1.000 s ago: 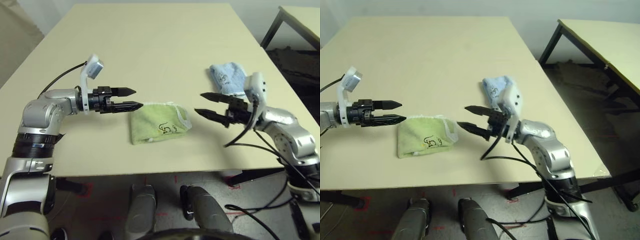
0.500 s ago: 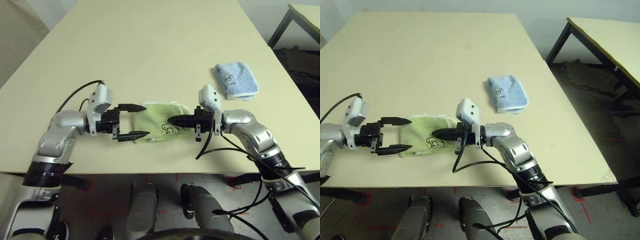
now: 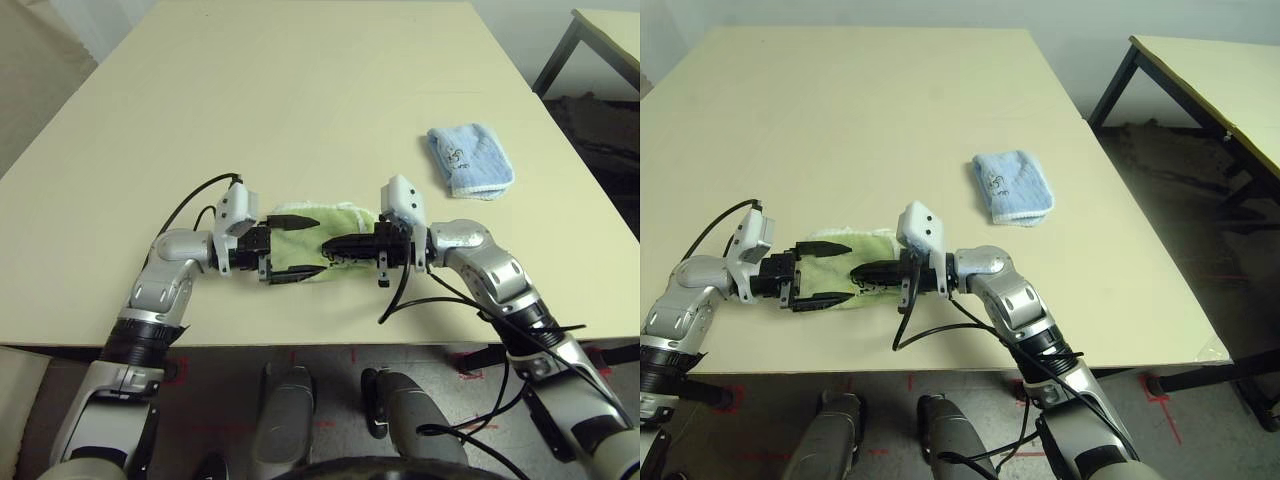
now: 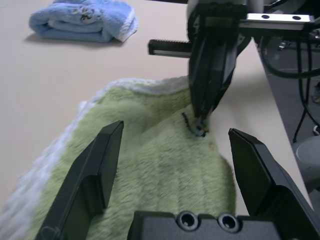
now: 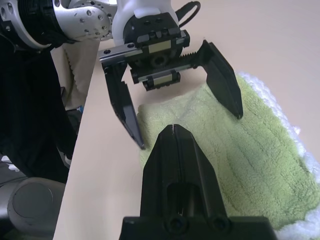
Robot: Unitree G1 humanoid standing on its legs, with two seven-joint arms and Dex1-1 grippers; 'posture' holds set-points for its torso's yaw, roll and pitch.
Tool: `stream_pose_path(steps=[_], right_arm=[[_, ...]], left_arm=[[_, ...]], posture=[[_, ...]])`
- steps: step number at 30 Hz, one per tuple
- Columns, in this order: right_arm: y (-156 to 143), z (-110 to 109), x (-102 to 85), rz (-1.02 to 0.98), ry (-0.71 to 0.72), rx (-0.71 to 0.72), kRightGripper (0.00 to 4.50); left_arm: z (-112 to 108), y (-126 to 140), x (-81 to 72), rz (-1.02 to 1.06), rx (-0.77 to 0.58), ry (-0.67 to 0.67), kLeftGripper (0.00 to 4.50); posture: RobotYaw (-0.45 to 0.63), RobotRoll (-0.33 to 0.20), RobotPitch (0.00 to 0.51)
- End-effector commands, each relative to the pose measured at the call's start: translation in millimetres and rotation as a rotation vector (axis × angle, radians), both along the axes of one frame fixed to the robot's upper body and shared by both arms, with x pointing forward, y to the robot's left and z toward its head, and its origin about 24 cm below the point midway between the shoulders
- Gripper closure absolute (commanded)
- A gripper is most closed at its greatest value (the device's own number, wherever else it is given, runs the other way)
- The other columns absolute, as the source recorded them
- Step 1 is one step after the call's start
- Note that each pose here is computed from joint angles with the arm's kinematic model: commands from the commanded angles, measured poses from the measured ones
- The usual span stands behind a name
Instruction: Fold the towel and set it aside.
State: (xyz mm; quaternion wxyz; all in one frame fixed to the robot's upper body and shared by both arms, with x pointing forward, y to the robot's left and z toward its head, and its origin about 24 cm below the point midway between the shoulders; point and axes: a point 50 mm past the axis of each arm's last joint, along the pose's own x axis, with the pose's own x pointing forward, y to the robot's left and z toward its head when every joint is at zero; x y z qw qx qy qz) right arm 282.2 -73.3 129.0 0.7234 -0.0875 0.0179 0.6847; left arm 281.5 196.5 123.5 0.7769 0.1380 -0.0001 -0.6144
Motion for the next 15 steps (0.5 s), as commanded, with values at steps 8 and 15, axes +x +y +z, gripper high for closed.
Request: stream_pose_path(steps=[8, 15], right_arm=[[-1, 2, 2.4, 0.011, -0.002, -0.012, 4.5], [8, 1, 4.1, 0.021, 0.0, -0.002, 4.5]], left_arm=[[12, 2, -3.4, -0.027, -0.041, 0.022, 3.53], [13, -15, -6.2, -0.067, -0.054, 0.036, 4.47]], posture=[[0.04, 0.0, 0.167], [0.04, 0.0, 0.166]])
